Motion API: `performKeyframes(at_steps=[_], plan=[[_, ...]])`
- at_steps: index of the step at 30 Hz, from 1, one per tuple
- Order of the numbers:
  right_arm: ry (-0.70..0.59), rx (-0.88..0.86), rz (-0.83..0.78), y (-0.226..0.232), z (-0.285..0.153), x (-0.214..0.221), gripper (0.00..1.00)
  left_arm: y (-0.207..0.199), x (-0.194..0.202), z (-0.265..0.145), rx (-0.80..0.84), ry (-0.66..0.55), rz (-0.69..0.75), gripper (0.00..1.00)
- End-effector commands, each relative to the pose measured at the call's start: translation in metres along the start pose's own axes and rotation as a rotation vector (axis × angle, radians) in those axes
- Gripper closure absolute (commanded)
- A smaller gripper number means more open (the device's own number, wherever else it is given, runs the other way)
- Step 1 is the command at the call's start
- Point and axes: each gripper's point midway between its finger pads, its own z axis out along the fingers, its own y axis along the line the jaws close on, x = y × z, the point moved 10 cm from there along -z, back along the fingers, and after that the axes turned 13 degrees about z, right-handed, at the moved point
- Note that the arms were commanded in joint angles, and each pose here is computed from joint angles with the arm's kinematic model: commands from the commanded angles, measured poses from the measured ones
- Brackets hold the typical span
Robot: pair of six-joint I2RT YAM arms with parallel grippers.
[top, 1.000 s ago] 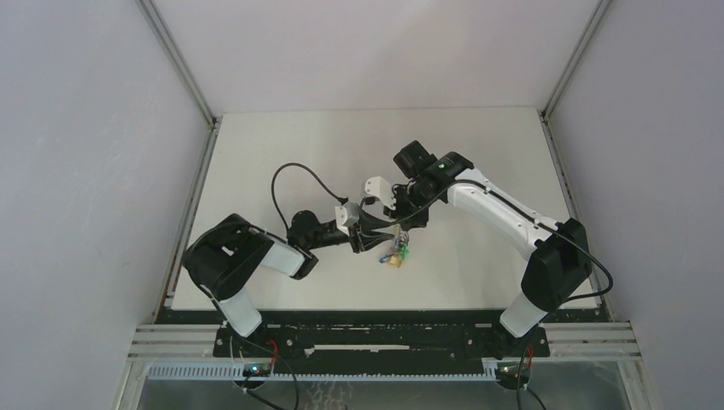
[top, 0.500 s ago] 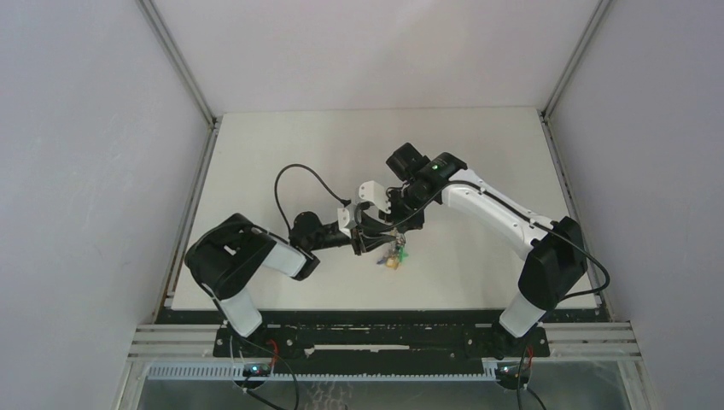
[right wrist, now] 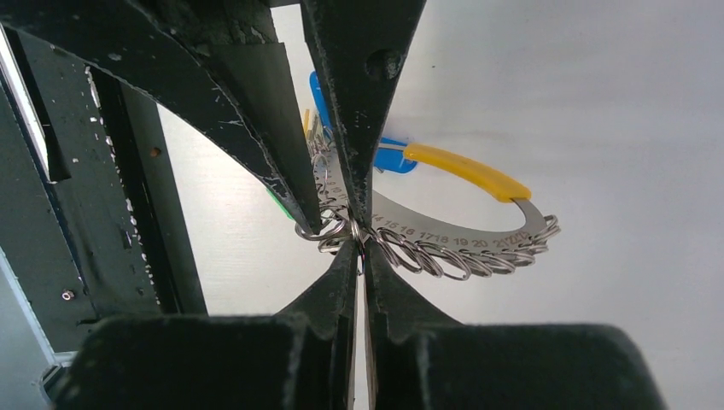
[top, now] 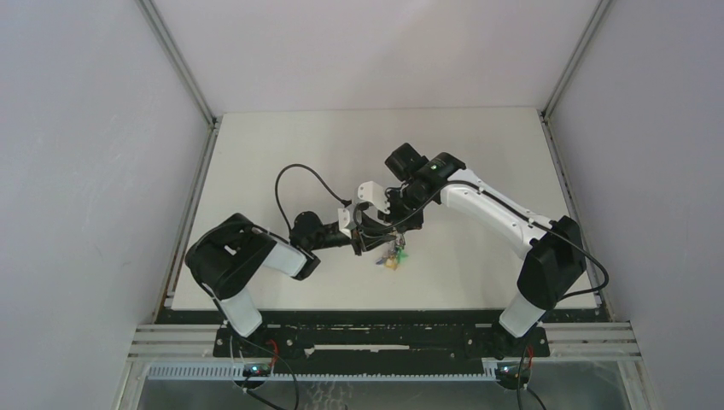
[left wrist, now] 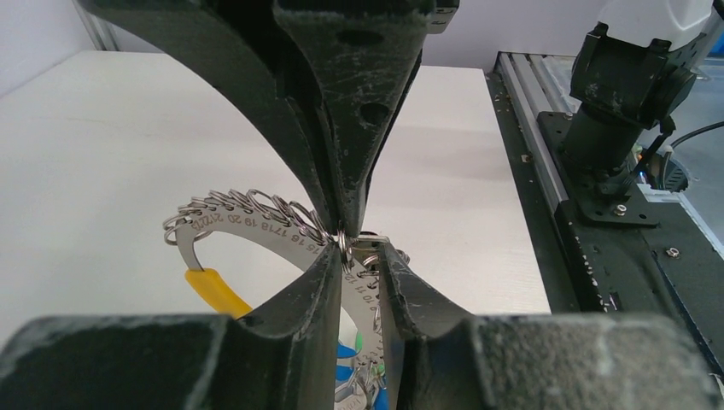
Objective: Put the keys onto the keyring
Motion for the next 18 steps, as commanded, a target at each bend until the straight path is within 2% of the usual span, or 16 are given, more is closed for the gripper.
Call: performKeyframes(at_steps=[1, 8, 13, 18], plan=[[-0.065, 0.005, -0.082, 0.004, -0.005, -0.021, 1.00, 0.010, -0.017, 0.013, 0.018, -0.072, 0.061, 0.75], [-0.081, -0.011, -0.098, 0.008, -0.004, -0.023, 1.00, 0.009, -0.017, 0.012, 0.007, -0.071, 0.070, 1.00], [-0.172, -0.020, -0.088, 0.008, -0.009, -0.011, 1.00, 0.009, -0.018, 0.007, -0.017, -0.066, 0.083, 1.00], [-0.320, -0.019, -0.051, 0.005, -0.022, 0.011, 0.83, 0.011, -0.020, 0.004, -0.037, -0.068, 0.088, 1.00]])
